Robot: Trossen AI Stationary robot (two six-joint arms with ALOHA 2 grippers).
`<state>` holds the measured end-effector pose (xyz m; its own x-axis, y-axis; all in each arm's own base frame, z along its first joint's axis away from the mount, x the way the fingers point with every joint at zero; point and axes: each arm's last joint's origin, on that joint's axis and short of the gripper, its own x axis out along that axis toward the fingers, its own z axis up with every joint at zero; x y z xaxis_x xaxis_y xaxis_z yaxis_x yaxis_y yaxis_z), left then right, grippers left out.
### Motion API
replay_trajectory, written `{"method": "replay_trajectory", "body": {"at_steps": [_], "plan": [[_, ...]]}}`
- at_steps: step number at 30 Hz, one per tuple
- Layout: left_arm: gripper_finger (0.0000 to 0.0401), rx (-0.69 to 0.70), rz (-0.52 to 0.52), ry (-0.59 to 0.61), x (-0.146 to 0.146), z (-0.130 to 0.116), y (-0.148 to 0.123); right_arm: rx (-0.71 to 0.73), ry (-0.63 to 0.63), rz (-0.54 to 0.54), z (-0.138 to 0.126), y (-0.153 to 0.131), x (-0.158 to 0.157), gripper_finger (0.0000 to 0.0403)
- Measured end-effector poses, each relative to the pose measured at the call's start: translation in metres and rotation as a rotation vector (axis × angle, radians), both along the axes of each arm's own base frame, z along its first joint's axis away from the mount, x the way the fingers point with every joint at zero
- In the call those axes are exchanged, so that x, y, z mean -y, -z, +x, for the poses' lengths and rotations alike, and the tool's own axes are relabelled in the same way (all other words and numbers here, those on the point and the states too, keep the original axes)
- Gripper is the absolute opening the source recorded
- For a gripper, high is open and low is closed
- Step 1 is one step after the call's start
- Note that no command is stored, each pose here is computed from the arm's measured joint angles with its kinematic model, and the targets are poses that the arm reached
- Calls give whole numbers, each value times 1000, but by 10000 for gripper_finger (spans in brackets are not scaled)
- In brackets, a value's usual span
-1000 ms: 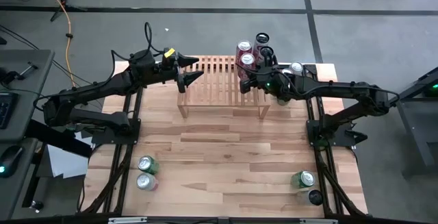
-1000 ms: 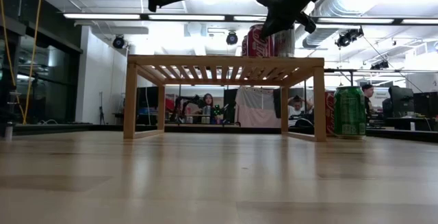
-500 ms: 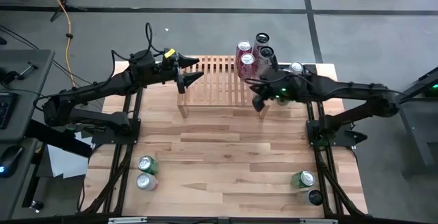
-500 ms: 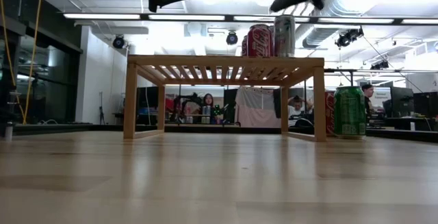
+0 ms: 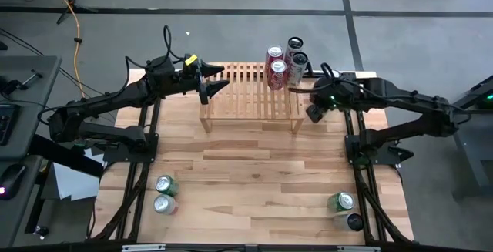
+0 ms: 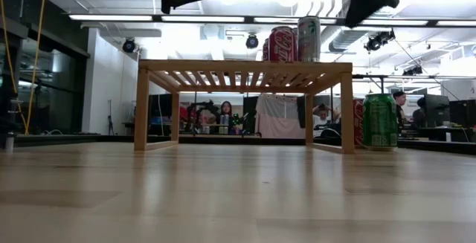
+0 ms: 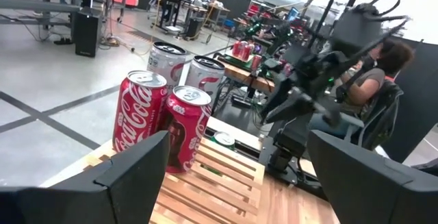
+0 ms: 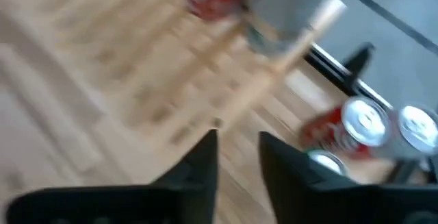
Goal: Place canned beverage on shelf
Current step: Put the red white soda can on the shelf aligned with the other red white soda cans
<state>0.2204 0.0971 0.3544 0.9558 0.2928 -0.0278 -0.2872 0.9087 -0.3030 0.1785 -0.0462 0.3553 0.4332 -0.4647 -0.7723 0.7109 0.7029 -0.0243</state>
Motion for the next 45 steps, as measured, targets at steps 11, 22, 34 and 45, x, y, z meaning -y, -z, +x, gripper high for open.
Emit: {"method": "replay_trajectory", "body": {"at_steps": [11,22,34,45], "plan": [[337,1,-2,-9,0,0,0,-16,437,165,-28,60,74,335],[337,2,-7,-10,0,0,0,97,743,147,-35,78,107,355],[337,2,-7,-10,0,0,0,52,817,158,-21,100,126,355],[337,2,-6,-18,-2,-1,0,-76,605,132,-23,98,122,355]]}}
